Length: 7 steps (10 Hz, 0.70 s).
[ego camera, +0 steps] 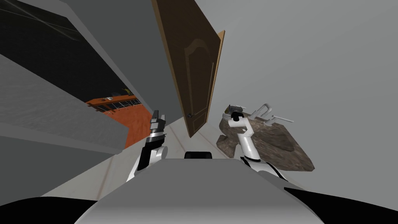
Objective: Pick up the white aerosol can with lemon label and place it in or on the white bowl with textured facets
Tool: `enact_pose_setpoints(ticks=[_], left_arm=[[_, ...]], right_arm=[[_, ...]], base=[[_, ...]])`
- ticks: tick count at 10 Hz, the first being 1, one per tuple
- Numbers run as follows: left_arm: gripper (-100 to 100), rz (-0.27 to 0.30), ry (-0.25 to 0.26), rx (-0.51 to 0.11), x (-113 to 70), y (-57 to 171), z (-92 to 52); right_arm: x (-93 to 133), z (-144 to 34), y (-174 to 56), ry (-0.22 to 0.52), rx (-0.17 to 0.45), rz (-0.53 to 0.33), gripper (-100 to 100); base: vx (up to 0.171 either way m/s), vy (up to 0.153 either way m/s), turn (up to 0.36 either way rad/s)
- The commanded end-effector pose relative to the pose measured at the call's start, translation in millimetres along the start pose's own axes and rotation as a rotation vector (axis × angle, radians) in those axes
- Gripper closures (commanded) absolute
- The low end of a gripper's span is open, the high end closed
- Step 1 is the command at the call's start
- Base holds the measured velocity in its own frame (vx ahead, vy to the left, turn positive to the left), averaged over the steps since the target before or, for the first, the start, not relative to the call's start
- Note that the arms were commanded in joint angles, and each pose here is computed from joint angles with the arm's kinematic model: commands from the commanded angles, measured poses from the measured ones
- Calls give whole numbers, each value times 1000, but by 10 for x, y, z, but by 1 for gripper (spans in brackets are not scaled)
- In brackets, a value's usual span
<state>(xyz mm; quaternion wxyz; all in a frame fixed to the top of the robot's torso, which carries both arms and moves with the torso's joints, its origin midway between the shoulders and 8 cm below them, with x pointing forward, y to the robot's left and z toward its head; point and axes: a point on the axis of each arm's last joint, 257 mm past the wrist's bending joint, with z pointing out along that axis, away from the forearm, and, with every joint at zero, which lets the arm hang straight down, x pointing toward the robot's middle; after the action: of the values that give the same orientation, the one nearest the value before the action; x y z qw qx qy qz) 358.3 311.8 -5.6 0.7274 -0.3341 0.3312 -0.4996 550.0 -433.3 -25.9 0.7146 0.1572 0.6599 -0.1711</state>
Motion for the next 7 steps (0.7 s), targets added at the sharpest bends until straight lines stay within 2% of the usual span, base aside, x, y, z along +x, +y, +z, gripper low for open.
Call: enact_pose_setpoints(ticks=[1, 2, 7], left_arm=[[0, 0, 0, 0, 0, 0, 0], [0, 0, 0, 0, 0, 0, 0], [0, 0, 0, 0, 0, 0, 0]], right_arm=[[0, 0, 0, 0, 0, 0, -100], [0, 1, -3, 2, 2, -1, 0], [0, 1, -3, 2, 2, -1, 0]], base=[[-7, -12, 10], [0, 0, 0], [0, 0, 0]])
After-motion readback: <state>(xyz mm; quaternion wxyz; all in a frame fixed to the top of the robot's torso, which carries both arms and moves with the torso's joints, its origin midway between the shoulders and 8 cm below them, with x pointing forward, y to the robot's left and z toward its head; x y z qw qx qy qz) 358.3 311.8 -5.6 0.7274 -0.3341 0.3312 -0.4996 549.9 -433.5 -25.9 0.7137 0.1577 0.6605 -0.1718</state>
